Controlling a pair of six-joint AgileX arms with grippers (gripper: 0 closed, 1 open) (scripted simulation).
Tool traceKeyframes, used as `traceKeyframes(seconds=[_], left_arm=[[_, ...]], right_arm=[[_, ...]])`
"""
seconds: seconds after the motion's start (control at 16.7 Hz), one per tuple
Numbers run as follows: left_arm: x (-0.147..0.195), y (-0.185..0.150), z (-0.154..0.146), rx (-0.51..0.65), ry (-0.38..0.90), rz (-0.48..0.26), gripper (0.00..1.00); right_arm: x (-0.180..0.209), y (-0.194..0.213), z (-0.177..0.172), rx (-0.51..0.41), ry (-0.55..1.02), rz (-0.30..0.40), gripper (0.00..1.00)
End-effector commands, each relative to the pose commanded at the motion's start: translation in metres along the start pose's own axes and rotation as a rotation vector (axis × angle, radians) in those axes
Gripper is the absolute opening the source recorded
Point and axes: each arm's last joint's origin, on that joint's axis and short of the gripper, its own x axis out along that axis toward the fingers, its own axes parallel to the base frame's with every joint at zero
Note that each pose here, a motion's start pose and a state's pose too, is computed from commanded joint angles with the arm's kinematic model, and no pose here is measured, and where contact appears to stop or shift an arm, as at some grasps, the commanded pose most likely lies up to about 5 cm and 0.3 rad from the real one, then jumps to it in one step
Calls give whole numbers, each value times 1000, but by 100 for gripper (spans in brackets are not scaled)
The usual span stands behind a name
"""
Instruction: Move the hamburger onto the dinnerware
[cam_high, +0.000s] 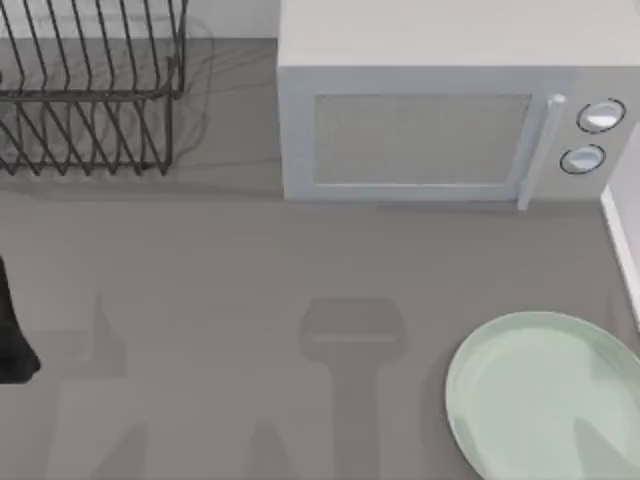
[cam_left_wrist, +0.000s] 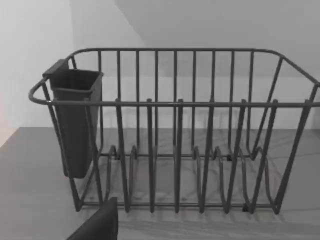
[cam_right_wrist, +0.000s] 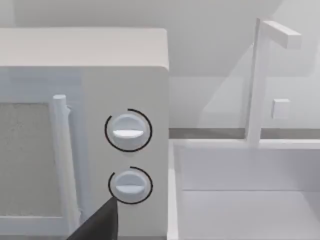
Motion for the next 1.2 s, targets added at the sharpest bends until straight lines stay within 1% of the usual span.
traceKeyframes(seconds=[0.18, 0.36, 0.54, 0.66, 0.78, 0.96, 1.08, 1.2], left_arm=[[0, 0, 0, 0, 0, 0, 100], [0, 0, 0, 0, 0, 0, 100], [0, 0, 0, 0, 0, 0, 100], [0, 0, 0, 0, 0, 0, 100], [0, 0, 0, 0, 0, 0, 100], [0, 0, 0, 0, 0, 0, 100], [0, 0, 0, 0, 0, 0, 100], [0, 0, 0, 0, 0, 0, 100]], right_arm=[[0, 0, 1, -12, 14, -4, 100], [2, -2, 10, -100, 125, -19, 100], [11, -6, 19, -241, 349, -9, 100], [21, -9, 23, -342, 549, 28, 100], [35, -13, 23, -433, 766, 97, 100], [56, -21, 20, -537, 1068, 247, 100], [70, -26, 18, -582, 1224, 359, 100], [81, -31, 16, -610, 1338, 465, 100]])
